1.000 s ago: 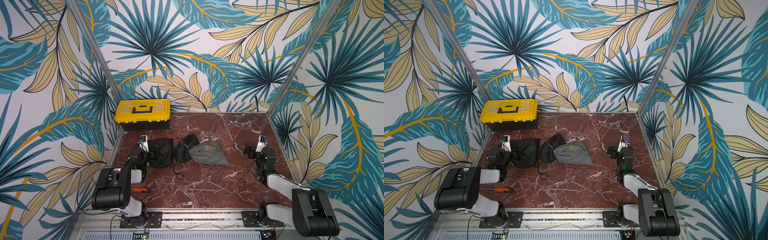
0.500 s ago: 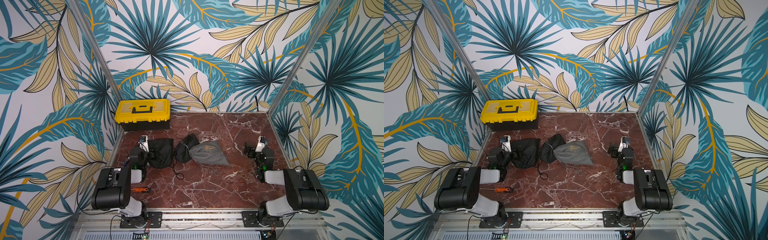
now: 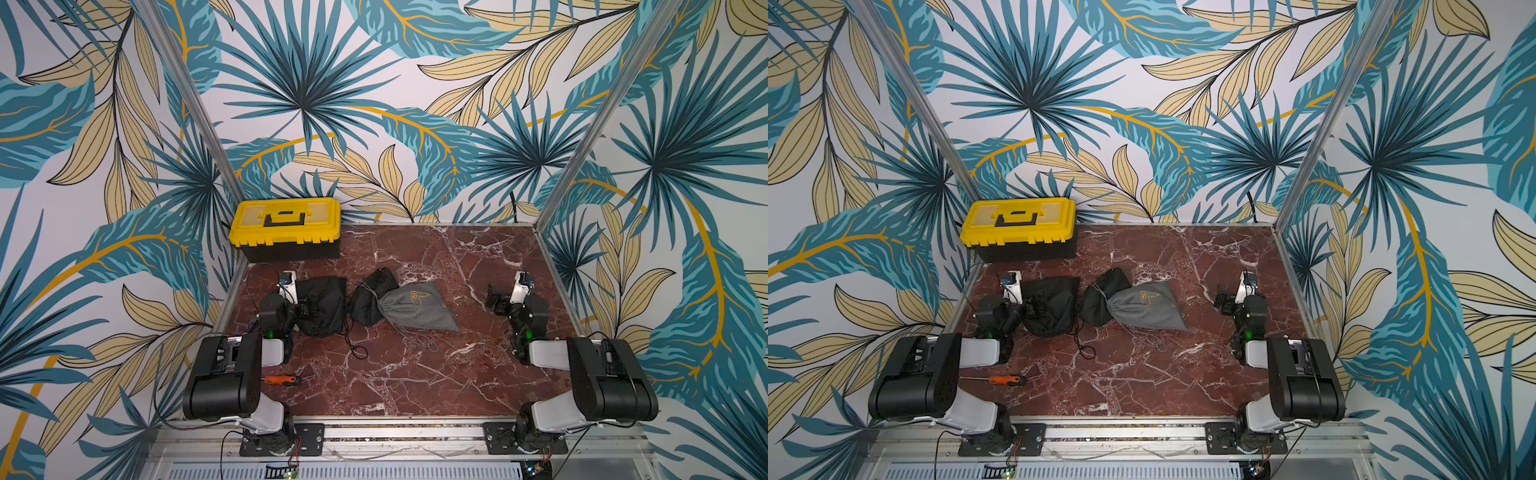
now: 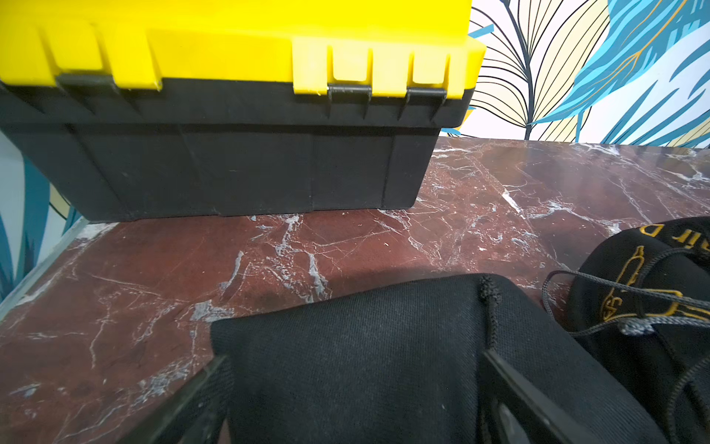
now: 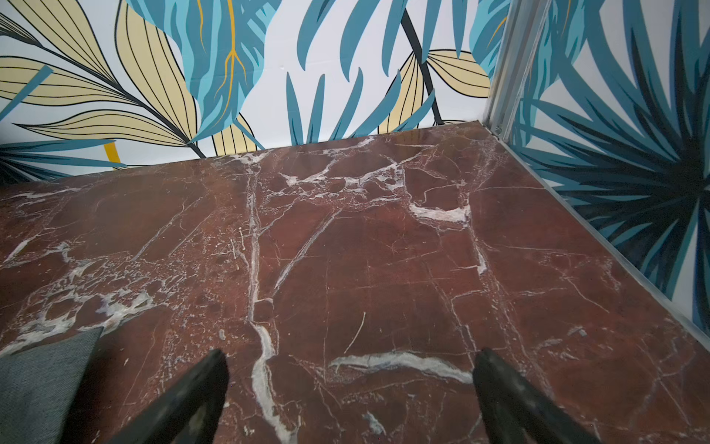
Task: Pack away hair dryers
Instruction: Reset both arms
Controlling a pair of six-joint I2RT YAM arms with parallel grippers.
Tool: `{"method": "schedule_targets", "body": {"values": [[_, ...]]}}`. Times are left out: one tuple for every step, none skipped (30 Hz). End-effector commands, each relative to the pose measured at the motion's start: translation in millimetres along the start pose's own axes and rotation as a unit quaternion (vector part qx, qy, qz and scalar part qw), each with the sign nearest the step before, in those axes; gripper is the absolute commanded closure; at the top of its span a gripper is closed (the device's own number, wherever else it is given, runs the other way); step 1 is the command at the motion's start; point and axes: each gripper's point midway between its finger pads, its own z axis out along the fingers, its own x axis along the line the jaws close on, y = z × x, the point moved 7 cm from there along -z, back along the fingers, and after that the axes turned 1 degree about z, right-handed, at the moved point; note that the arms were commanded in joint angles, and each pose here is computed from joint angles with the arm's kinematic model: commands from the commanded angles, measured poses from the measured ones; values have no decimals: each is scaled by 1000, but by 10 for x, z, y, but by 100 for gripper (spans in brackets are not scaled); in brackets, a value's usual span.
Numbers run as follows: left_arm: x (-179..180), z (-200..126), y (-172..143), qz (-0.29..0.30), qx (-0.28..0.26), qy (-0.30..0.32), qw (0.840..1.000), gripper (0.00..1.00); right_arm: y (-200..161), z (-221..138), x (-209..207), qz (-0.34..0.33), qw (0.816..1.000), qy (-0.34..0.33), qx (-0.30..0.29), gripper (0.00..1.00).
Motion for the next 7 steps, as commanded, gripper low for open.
{"method": "schedule_targets", "body": {"values": [[1,63,120,9,-10,1,1000,1,18,9,5,-6,1000,4,-3,1],[1,63,120,10,-10,1,1000,1,19,11,5,-6,1000,4,-3,1],[-1,67,126,10,-10,1,1000,0,20,10,4,-6,1000,3,-3,0],[0,68,125,10,-10,2,1000,1,21,10,5,-6,1000,4,-3,0],[-2,69,122,10,-9,3,1000,1,22,10,6,-6,1000,4,-3,0],[-1,68,125,10,-10,3,1000,0,20,10,6,-6,1000,4,-3,1],[-2,65,124,10,-10,3,1000,1,20,11,6,-6,1000,4,-3,0]]}}
